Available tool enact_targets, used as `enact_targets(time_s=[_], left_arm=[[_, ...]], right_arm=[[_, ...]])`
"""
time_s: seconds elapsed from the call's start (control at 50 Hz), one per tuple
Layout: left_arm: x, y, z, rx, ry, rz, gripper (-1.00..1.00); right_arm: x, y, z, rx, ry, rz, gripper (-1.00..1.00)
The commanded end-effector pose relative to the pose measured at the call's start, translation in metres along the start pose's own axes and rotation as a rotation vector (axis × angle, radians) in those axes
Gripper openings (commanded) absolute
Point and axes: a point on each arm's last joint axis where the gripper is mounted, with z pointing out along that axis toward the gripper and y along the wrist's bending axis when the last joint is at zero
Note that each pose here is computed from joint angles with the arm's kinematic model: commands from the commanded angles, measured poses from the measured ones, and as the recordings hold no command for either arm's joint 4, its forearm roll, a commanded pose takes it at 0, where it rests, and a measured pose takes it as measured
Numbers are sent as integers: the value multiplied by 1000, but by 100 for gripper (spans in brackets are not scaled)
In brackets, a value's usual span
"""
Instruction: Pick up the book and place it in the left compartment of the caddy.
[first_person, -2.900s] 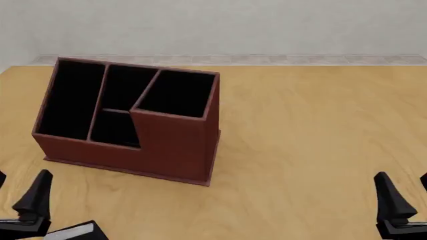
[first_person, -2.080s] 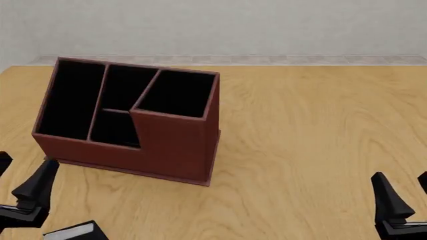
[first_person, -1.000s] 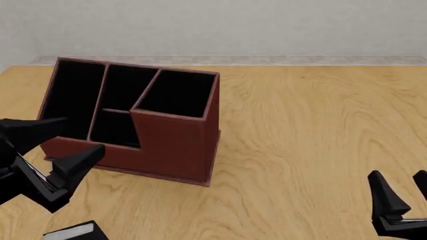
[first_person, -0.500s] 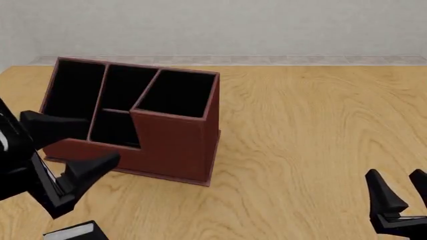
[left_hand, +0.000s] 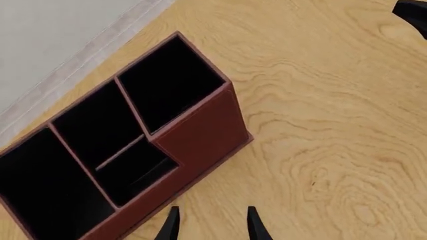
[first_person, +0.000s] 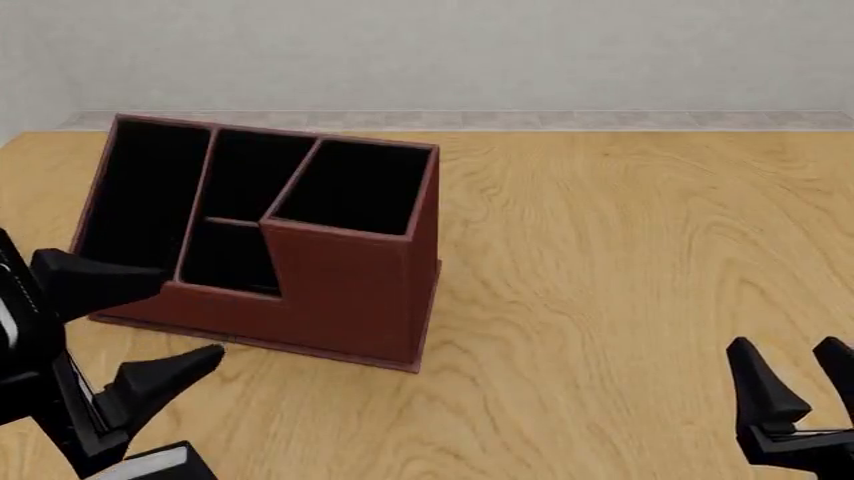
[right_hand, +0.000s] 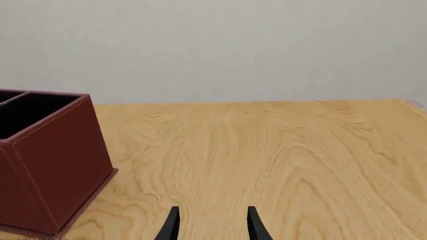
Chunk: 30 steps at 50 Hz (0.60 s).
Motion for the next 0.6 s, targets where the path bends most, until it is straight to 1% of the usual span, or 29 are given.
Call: enact_targets(time_s=[0.02, 0.26, 0.42, 0.6], left_arm=[[12, -2, -3, -2, 54, 19, 100], [25, -6, -2, 14, 97, 34, 100], [27, -6, -2, 17, 112, 43, 100], [36, -9, -2, 27, 137, 71, 100]], right_arm=[[0, 0, 2, -1, 7, -5, 100], [1, 0, 3, -2, 13, -7, 100], [1, 0, 4, 0, 15, -8, 100], [1, 0, 5, 0, 20, -11, 100]])
